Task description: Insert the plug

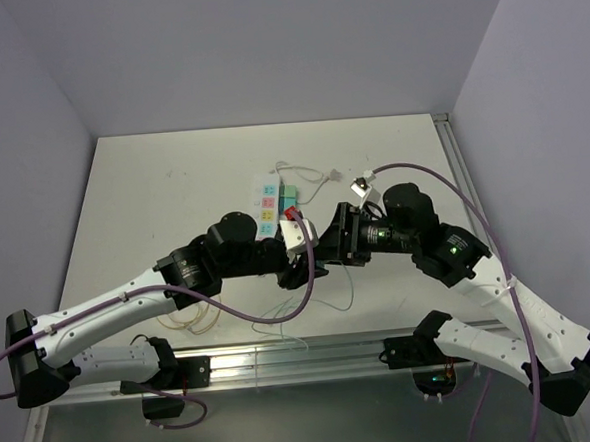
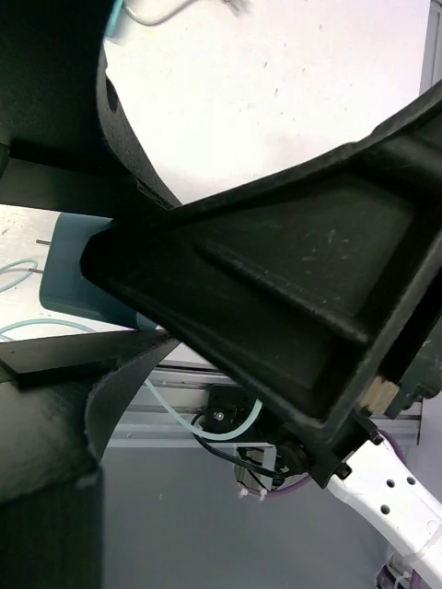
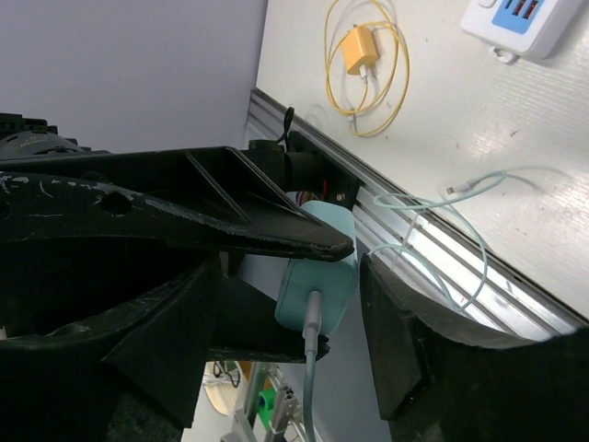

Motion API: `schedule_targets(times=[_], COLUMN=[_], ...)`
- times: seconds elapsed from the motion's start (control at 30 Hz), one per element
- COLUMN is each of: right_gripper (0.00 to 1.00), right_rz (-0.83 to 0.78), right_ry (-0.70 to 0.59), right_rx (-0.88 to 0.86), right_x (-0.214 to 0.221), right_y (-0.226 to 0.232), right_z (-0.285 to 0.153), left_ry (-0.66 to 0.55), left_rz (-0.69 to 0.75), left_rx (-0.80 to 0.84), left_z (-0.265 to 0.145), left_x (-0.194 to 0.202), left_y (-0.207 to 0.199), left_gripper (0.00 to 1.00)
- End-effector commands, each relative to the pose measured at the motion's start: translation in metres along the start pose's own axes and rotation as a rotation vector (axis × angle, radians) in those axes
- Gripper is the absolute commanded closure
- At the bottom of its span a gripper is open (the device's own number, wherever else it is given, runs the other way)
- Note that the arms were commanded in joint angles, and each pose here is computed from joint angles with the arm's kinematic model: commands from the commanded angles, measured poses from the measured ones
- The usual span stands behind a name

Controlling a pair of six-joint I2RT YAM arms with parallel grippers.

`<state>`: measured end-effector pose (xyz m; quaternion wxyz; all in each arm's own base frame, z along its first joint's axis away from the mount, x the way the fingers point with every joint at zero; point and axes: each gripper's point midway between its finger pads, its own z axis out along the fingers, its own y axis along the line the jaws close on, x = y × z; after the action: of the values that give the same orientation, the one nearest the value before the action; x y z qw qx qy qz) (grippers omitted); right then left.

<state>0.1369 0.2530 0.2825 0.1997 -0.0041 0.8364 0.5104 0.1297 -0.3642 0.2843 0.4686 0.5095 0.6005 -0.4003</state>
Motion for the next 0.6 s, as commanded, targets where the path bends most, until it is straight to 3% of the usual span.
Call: schedule_targets(times=[0.0, 0.13, 0.17, 0.23, 0.33, 0.4, 0.5, 0.53, 0.57], right_gripper=[0.32, 0.39, 0.47, 0.52, 0.53, 0.6, 0.89, 1.0, 1.0], right_rz=[-0.026, -0.011, -0.006, 0.0, 0.005, 0.01, 0.015, 0.019, 0.022], right_ry=[-0.05, -0.037, -0.038, -0.043, -0.041, -0.043, -0.055, -0.064, -0.072], right_rx=[-0.035, -0.04, -0.035, -0.05, -0.065, -0.059, -0.071, -0.072, -0.07], right_x=[-0.007, -0.002, -0.001, 0.0, 0.001, 0.001, 0.0, -0.001, -0.002], right_y=[0.014, 0.01, 0.008, 0.01, 0.011, 0.009, 0.01, 0.009, 0.008], right_z=[0.0, 0.007, 0.008, 0.009, 0.01, 0.012, 0.012, 0.012, 0.011], left_ry=[-0.086, -0.083, -0.081, -0.077, -0.086, -0.087, -0.083, -0.091, -0.093], left_rz=[0.045, 0.046, 0.047, 0.046, 0.045, 0.044, 0.038, 0.033, 0.028], left_rx=[-0.014, -0.018, -0.018, -0.018, -0.017, -0.02, -0.031, -0.035, -0.044], left_z=[-0.004, -0.004, -0.004, -0.004, -0.006, -0.006, -0.008, -0.009, -0.01], left_x=[-0.032, -0.033, -0.033, -0.032, -0.035, -0.035, -0.035, -0.037, -0.037], left_y=[0.001, 0.001, 0.001, 0.0, -0.001, -0.001, 0.0, 0.001, 0.002], left_gripper=[1.0, 1.0, 1.0, 1.0, 1.0, 1.0, 0.82, 0.64, 0.57])
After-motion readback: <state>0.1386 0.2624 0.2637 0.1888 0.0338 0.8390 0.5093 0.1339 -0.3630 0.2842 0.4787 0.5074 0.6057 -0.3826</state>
